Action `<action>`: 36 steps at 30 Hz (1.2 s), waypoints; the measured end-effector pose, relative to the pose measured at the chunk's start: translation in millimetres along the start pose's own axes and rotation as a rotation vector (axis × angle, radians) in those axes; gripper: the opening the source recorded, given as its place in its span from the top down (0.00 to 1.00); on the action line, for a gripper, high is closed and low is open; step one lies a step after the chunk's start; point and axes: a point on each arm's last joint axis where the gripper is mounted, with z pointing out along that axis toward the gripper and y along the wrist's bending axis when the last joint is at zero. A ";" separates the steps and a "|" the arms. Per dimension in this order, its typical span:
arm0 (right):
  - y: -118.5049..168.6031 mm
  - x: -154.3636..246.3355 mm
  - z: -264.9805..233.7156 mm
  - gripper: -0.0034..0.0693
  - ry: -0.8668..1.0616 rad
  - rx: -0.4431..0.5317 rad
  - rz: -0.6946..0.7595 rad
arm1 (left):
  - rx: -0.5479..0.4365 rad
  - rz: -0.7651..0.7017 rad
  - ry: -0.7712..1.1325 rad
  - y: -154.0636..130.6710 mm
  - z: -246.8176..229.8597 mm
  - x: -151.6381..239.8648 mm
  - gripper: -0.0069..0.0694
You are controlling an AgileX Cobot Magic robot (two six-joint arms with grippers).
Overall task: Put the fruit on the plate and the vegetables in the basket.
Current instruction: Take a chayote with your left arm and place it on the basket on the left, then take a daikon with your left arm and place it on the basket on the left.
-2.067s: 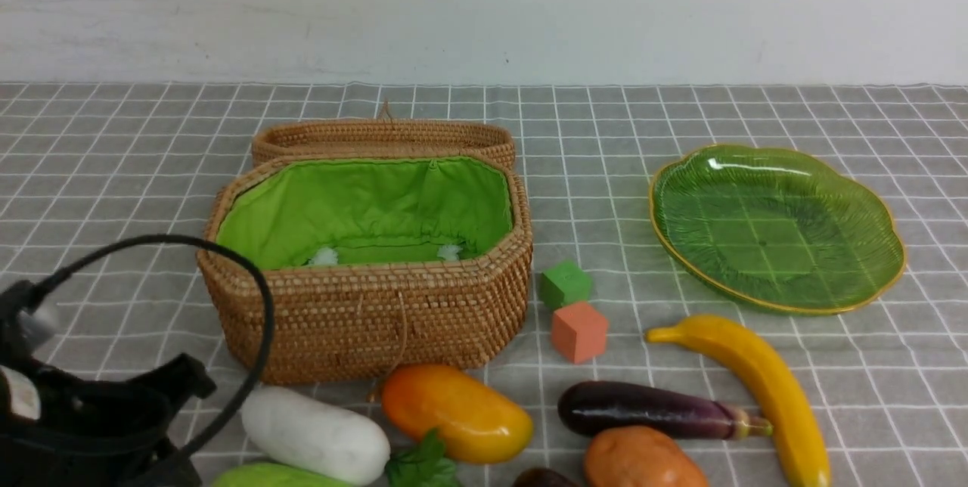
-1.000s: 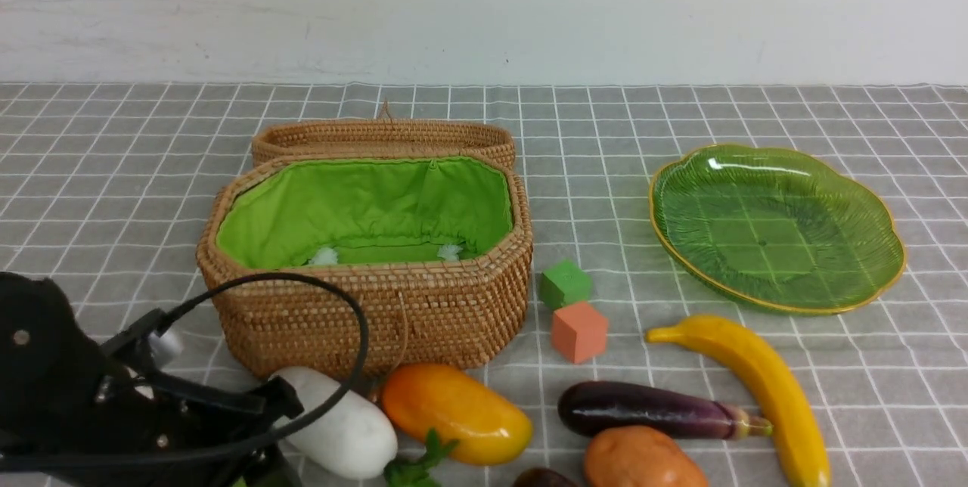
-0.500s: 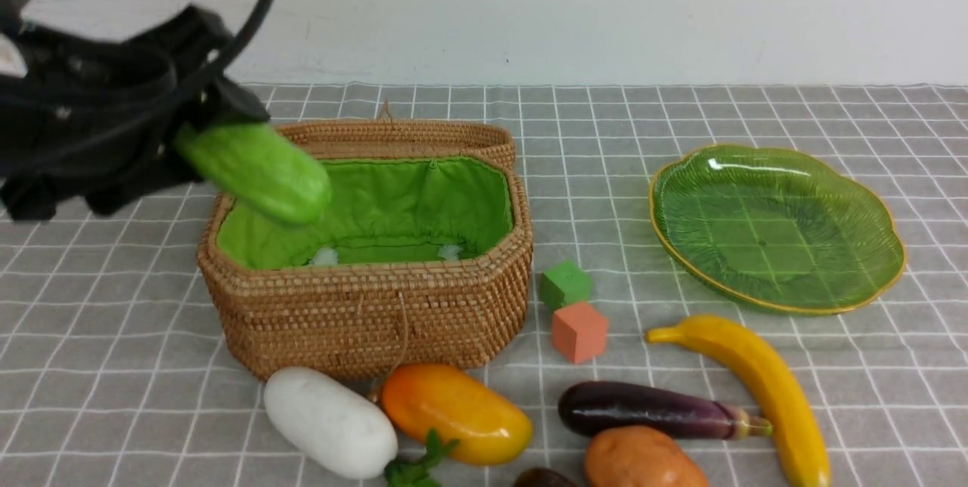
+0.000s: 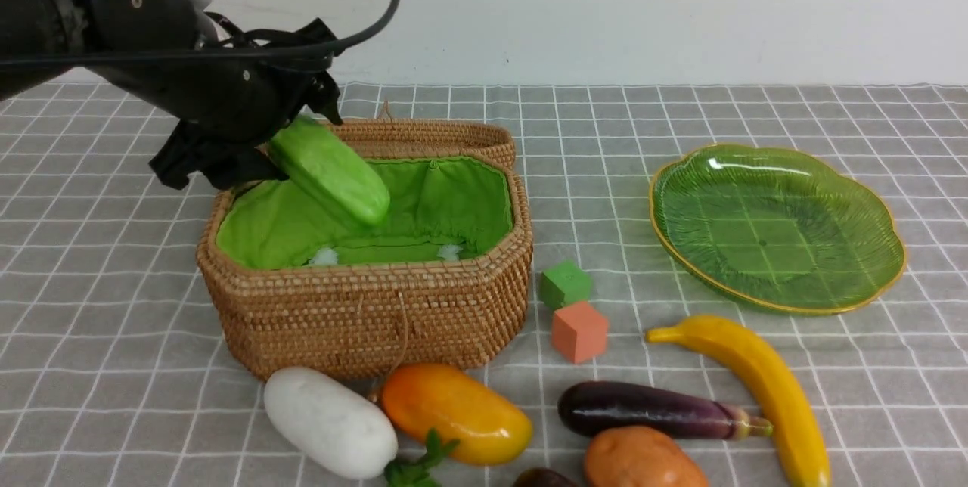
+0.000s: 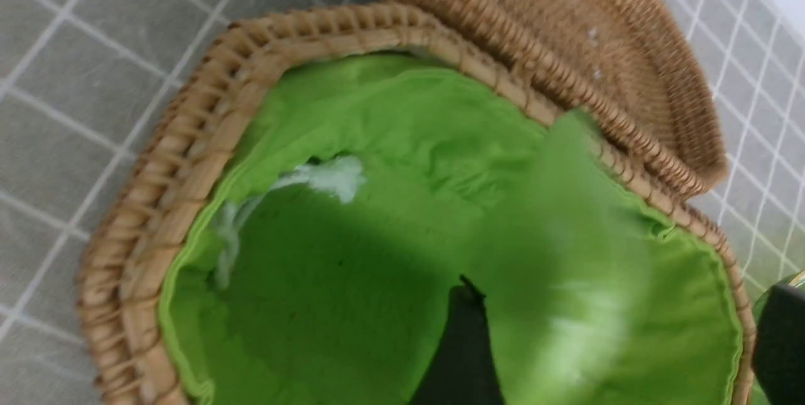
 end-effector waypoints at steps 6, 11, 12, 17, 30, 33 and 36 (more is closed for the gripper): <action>0.0 0.0 0.0 0.62 0.000 0.000 0.001 | -0.065 0.110 0.055 3.2 -16.9 2.4 0.14; 0.0 0.0 0.0 0.62 0.000 0.000 0.001 | -0.141 0.224 0.132 11.0 -53.4 8.2 0.14; 0.0 0.0 0.0 0.62 0.000 0.000 0.001 | -0.140 0.232 0.132 12.4 -62.5 9.2 0.14; 0.0 0.0 0.0 0.62 0.000 0.000 0.001 | -0.183 0.259 0.058 36.2 -99.1 17.3 0.14; 0.0 0.0 0.0 0.62 0.000 0.000 0.000 | -0.183 -0.053 0.359 104.7 -9.7 98.8 0.14; 0.0 0.0 0.0 0.62 0.000 0.000 0.000 | -0.164 -0.067 0.358 104.2 5.3 99.9 0.14; 0.0 0.0 0.0 0.62 0.000 0.000 0.000 | -0.155 -0.068 0.358 106.5 30.6 102.1 0.14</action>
